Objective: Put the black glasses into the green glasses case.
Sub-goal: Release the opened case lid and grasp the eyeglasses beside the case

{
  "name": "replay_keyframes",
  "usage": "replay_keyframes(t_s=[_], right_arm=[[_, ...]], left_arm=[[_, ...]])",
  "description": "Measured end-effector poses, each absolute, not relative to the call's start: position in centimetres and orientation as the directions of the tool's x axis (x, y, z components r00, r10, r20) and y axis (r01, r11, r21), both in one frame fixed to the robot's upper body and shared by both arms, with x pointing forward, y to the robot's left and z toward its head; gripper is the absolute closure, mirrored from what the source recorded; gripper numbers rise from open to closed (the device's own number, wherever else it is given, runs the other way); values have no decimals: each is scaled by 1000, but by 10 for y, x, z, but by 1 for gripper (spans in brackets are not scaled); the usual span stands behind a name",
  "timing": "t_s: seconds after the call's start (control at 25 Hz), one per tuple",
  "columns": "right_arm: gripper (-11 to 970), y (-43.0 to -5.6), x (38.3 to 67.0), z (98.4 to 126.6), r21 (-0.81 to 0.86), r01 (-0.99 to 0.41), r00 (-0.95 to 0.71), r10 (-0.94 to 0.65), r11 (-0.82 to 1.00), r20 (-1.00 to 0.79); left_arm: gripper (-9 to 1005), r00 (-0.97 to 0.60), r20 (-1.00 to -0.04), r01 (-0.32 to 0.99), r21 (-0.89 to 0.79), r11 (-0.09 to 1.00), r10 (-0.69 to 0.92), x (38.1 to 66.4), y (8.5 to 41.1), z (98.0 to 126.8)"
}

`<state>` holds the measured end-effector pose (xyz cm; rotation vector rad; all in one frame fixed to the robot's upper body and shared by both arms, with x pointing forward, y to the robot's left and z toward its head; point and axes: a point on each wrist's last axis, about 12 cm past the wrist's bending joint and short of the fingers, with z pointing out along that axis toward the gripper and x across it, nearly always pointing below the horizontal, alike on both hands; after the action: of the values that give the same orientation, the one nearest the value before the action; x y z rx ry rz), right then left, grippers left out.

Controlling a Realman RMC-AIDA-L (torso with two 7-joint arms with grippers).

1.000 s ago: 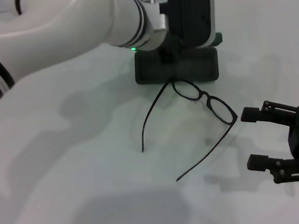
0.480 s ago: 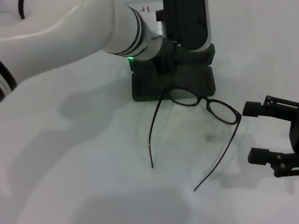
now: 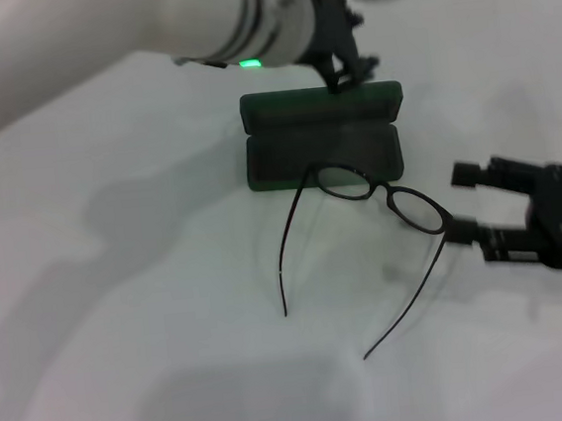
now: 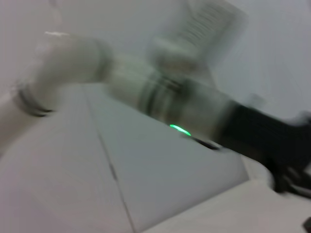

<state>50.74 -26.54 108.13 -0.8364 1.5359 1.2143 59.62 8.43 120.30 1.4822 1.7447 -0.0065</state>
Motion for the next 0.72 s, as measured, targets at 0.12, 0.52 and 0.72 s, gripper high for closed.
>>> replay_keyframes(t_s=[0.12,0.52,0.72], right_arm=[[113,-261,521,1093,284,-924,-287,25,258,-958],[383,-258,571,1140,288,-891,-382,-235,351,-894],[441,-233,600,1154,279,-876,-438,-408,393,-801]], left_arm=[[550,29,-728,806,423,414,685,573,101,1226],[742,-8,-983,831,95,547,183,526,183,1208],[746,-99,-994,839,-104,535,-39,519,224,1175]])
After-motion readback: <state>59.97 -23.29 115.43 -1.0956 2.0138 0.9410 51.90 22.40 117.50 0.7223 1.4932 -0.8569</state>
